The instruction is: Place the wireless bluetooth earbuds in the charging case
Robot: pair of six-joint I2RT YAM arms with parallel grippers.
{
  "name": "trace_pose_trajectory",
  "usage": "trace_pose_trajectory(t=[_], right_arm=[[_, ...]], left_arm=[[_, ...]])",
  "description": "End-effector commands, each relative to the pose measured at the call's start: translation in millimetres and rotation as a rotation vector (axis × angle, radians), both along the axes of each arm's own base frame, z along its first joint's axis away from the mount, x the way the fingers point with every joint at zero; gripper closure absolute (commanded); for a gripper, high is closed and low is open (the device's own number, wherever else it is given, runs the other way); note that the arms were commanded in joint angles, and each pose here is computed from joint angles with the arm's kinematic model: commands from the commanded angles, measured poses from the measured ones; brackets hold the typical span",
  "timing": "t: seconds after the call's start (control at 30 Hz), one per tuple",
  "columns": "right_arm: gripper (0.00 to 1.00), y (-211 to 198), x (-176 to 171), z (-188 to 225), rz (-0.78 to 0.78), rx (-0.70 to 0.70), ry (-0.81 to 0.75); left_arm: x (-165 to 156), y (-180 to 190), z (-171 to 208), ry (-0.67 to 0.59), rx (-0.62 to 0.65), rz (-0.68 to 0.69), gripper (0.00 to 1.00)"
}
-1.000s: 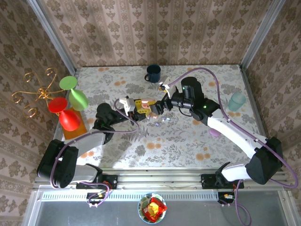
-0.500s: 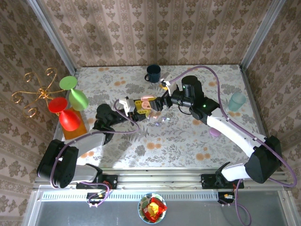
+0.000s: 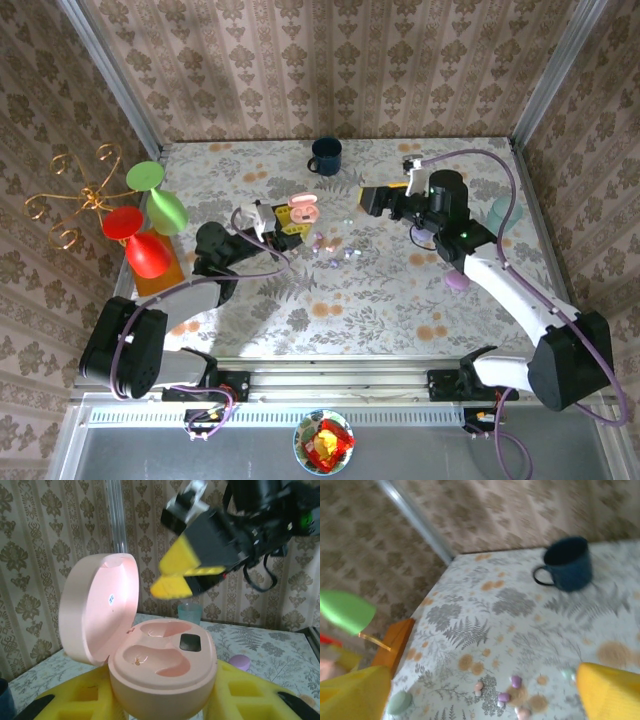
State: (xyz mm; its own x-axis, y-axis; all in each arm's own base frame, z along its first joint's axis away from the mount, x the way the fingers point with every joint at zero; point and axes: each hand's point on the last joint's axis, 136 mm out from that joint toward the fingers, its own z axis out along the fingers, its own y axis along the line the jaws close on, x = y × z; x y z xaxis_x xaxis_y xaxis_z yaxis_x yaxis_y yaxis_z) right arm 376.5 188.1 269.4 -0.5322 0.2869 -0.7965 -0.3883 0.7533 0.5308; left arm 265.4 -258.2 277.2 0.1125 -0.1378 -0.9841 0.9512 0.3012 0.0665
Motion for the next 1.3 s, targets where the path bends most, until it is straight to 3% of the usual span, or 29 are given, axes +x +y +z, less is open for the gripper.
trace_pose_trajectory(t=[0.0, 0.13, 0.3, 0.6, 1.27], right_arm=[[0.17, -7.4, 3.7, -49.4, -0.144, 0.133, 0.273], [0.36, 8.6, 3.4, -95.7, -0.158, 0.192, 0.451], [0.44, 32.3, 1.6, -144.8, -0.206, 0.226, 0.625], [0.58, 74.9, 0.2, -187.9, -0.201, 0.237, 0.761], [0.64, 98.5, 9.4, -219.4, -0.186, 0.234, 0.815]], left_arm=[[-2.6, 3.3, 9.6, -0.022, -0.032, -0.009, 0.69], [-1.4, 5.9, 10.4, -0.022, -0.032, -0.005, 0.69], [-3.8, 8.2, 14.2, -0.036, -0.037, -0.002, 0.69], [-6.6, 11.1, 11.6, -0.027, -0.033, -0.004, 0.69], [-7.2, 14.1, 8.5, -0.025, -0.028, -0.001, 0.69]])
